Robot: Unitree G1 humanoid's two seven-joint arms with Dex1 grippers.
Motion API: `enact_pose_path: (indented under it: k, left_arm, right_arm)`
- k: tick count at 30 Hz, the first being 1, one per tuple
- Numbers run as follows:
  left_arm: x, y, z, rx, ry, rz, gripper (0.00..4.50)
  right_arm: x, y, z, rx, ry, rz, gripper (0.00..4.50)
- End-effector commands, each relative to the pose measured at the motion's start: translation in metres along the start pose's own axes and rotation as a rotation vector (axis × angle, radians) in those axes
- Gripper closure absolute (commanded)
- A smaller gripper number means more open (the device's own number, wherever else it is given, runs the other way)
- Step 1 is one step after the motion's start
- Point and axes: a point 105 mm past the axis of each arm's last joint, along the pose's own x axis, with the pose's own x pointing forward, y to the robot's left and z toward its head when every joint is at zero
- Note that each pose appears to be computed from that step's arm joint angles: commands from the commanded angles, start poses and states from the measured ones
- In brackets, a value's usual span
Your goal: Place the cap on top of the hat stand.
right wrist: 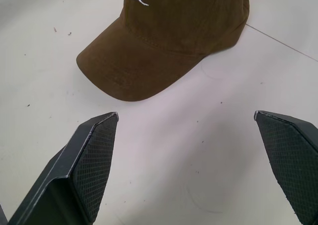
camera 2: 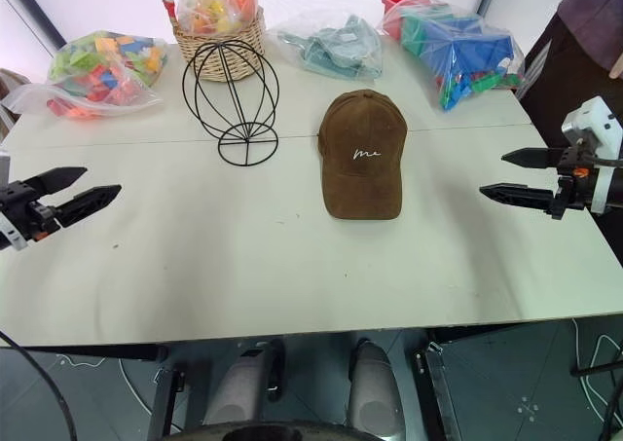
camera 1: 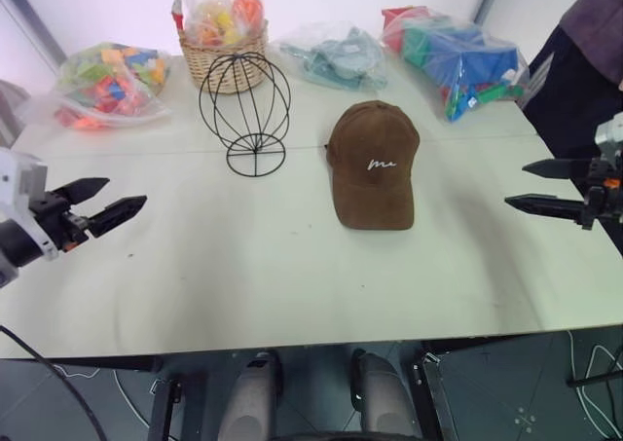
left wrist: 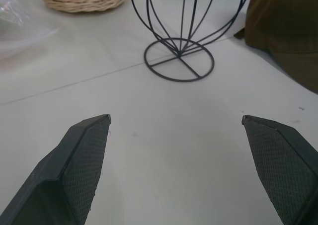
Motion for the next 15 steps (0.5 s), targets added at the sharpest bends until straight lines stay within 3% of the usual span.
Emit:
enact_pose_path:
  k: [1, 15]
  left_arm:
    - [-0.0089, 0.0005, 0.0148, 0.043, -0.034, 0.007, 0.06]
    - [-0.0163, 0.0023, 0.0098, 0.062, 0.031, -0.002, 0.06]
  right_arm:
    - [-0.0048, -0.0034, 0.0122, -0.045, -0.029, -0.022, 0.0]
    - [-0.0005, -0.0041, 0.0191, -0.062, -0.042, -0.035, 0.0]
